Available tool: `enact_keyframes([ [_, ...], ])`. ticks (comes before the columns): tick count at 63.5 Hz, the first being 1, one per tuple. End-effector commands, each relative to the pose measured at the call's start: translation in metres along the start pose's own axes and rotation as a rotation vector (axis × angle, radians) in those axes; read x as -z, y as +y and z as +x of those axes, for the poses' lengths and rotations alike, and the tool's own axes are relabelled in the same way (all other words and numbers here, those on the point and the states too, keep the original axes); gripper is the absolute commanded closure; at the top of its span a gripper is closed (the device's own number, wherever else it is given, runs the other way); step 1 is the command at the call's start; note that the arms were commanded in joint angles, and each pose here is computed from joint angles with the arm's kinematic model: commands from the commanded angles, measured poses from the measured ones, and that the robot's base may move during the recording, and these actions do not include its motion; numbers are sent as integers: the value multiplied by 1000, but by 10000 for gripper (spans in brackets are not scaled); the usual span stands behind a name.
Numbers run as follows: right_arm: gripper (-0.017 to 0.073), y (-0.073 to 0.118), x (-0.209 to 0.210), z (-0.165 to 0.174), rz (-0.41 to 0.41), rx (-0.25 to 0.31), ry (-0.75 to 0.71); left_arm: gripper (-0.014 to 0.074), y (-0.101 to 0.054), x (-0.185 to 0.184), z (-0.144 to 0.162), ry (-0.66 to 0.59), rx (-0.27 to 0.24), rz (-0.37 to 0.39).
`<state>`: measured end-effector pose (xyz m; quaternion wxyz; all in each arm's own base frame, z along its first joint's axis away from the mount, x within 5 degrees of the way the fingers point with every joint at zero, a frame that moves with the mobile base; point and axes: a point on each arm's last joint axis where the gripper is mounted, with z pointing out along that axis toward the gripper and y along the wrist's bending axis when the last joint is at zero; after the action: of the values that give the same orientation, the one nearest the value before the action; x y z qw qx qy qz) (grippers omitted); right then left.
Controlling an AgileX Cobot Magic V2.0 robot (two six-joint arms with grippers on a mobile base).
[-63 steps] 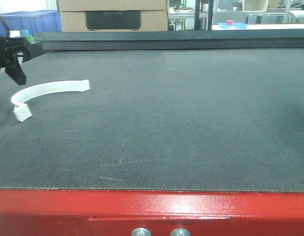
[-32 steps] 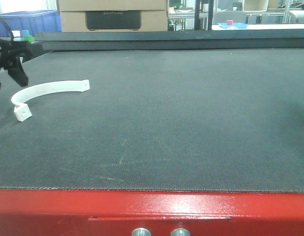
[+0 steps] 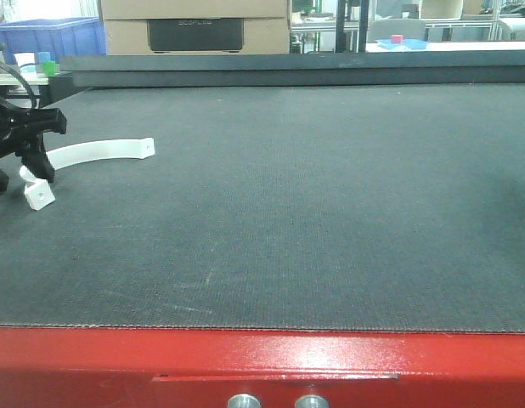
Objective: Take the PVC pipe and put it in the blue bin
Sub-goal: 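Close both grippers on the white curved pipe piece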
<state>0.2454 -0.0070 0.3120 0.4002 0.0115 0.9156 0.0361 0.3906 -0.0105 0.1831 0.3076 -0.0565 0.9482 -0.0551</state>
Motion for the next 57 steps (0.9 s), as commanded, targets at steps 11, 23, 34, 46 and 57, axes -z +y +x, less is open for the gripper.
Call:
enact_keyframes([
  [11,728,-1,3,-5,9,6,-58,461,-2,-6,0,-13,9,2],
  [23,728,-1,3,-6,10,6,-64,704,-1,-6,-1,-21,4,1],
  [34,728,-1,3,-6,8,2,-65,704,-1,-6,-2,-36,4,0],
  [46,728,0,3,-6,7,1,-68,704,-2,1,-6,-56,-5,1],
  [57,728,0,16,-10,12,5,-136,704,-3,21,-15,-112,-57,-8],
])
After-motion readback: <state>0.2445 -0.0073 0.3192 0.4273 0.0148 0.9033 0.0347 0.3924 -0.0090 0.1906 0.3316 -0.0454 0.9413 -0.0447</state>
